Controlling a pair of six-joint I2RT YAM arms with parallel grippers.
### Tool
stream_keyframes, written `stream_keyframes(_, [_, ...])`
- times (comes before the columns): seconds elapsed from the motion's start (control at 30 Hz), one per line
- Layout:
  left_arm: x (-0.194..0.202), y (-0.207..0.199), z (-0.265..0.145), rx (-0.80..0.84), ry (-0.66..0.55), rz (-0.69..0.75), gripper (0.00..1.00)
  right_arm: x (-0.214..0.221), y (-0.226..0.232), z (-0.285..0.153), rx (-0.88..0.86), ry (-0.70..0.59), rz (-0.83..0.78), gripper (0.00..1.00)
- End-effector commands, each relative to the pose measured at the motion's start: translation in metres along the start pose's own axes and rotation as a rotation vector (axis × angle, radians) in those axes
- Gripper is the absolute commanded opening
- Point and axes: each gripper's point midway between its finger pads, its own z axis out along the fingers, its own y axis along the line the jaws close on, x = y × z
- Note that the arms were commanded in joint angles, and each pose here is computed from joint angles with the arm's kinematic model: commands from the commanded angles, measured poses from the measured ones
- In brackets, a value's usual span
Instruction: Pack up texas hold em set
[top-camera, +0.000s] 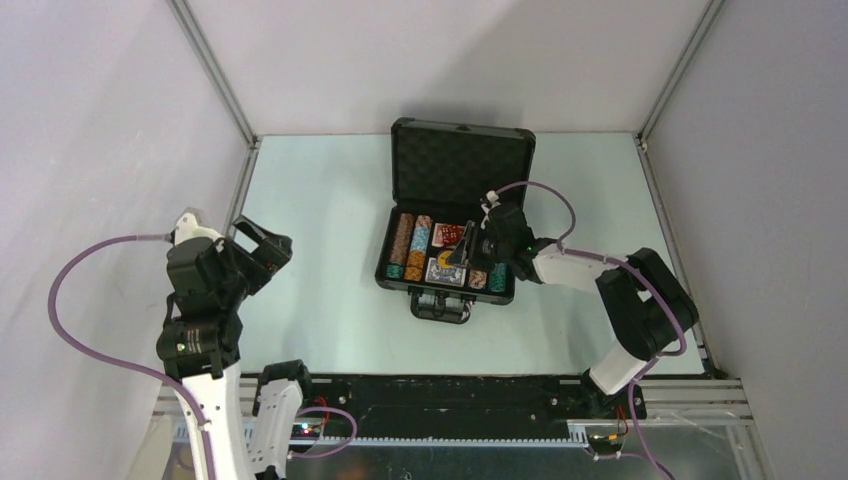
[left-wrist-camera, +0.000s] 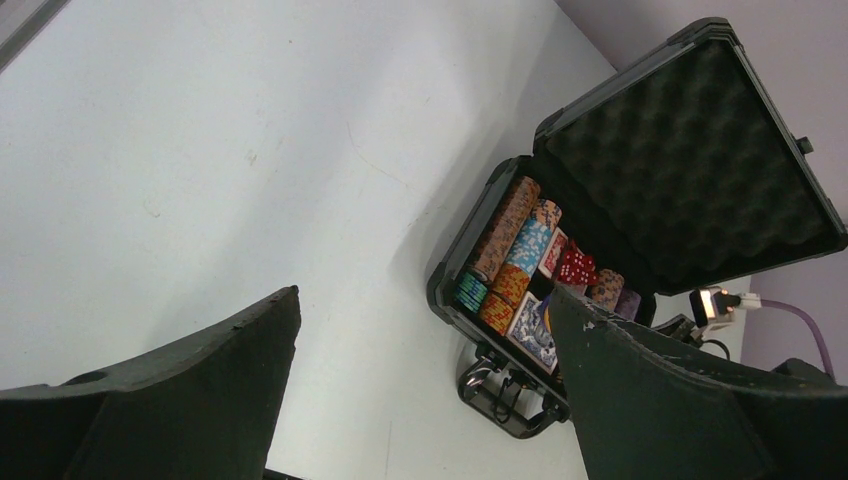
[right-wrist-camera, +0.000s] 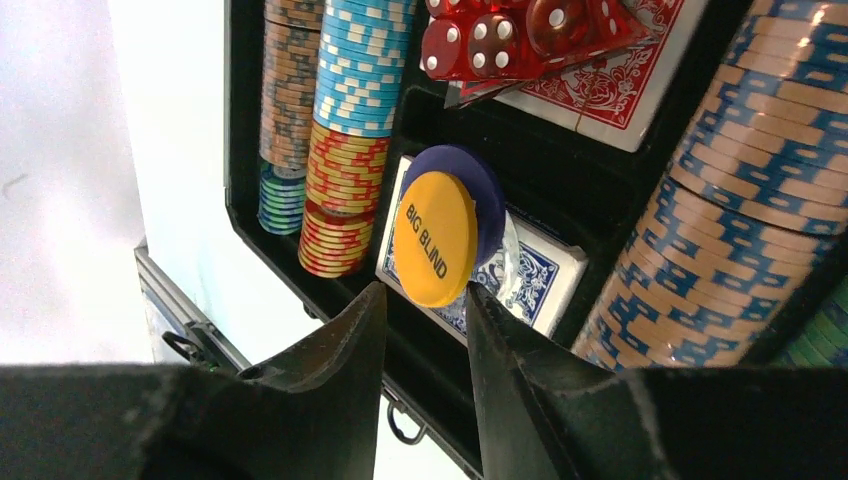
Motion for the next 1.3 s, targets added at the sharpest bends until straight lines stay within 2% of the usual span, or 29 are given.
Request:
stream_keyframes(0.0, [-0.003, -0.006, 0.0, 0.036, -0.016, 0.006, 0.98, -0.014, 0.012, -0.021, 0.016, -0.064, -0.06, 0.4])
stream_keyframes(0.23, [-0.003, -0.007, 0.0, 0.04, -0.017, 0.004, 0.98, -0.015, 0.005, -0.043, 0.105, -0.088, -0.11, 0.46])
stream_keyframes(0.33, [-0.003, -0.006, 0.002, 0.038, -0.016, 0.005, 0.98, -0.029, 0.007, -0.061, 0.132, -0.146, -0.154, 0.48])
stream_keyframes(0.5, [0.003, -0.003, 0.011, 0.027, 0.007, 0.006, 0.98, -0.103, 0.027, -0.107, 0.209, -0.32, -0.222, 0.48])
stream_keyframes(0.53, [0.005, -0.001, 0.014, 0.023, 0.016, 0.006, 0.98, -0.11, 0.029, -0.112, 0.215, -0.318, -0.222, 0.48])
stream_keyframes(0.63, [0.007, 0.001, 0.02, 0.015, 0.023, 0.011, 0.98, -0.175, 0.065, -0.133, 0.185, -0.421, -0.249, 0.48])
stream_keyframes(0.67, [0.009, 0.003, 0.022, 0.008, 0.029, 0.012, 0.98, -0.184, 0.064, -0.127, 0.201, -0.412, -0.249, 0.47])
stream_keyframes(0.7, [0.009, 0.004, 0.024, 0.005, 0.028, 0.013, 0.98, -0.215, 0.08, -0.142, 0.187, -0.482, -0.265, 0.47])
stream_keyframes(0.87, [0.011, 0.006, 0.028, 0.001, 0.037, 0.015, 0.98, -0.298, 0.114, -0.132, 0.129, -0.588, -0.275, 0.5])
stream_keyframes(0.93, [0.012, 0.005, 0.029, 0.007, 0.039, 0.014, 0.98, -0.325, 0.111, -0.122, 0.117, -0.593, -0.231, 0.5])
stream_keyframes(0.97, [0.013, 0.005, 0.029, 0.009, 0.042, 0.013, 0.98, -0.325, 0.105, -0.115, 0.124, -0.555, -0.206, 0.5])
stream_keyframes(1.0, [0.014, 0.006, 0.029, 0.01, 0.044, 0.013, 0.98, -0.346, 0.103, -0.108, 0.113, -0.571, -0.173, 0.5])
stream_keyframes(1.03, [0.015, 0.006, 0.029, 0.01, 0.044, 0.014, 0.98, -0.34, 0.079, -0.078, 0.139, -0.482, -0.13, 0.5])
stream_keyframes(1.07, [0.015, 0.006, 0.029, 0.011, 0.041, 0.015, 0.98, -0.358, 0.091, -0.092, 0.098, -0.518, -0.11, 0.5])
stream_keyframes(1.1, [0.017, 0.008, 0.03, 0.009, 0.046, 0.017, 0.98, -0.348, 0.073, -0.071, 0.11, -0.437, -0.067, 0.5])
stream_keyframes(1.13, [0.017, 0.008, 0.03, 0.007, 0.045, 0.017, 0.98, -0.359, 0.081, -0.084, 0.076, -0.462, -0.043, 0.49])
stream_keyframes(1.27, [0.022, 0.011, 0.033, 0.001, 0.061, 0.025, 0.98, -0.346, 0.052, -0.073, 0.091, -0.39, 0.047, 0.49])
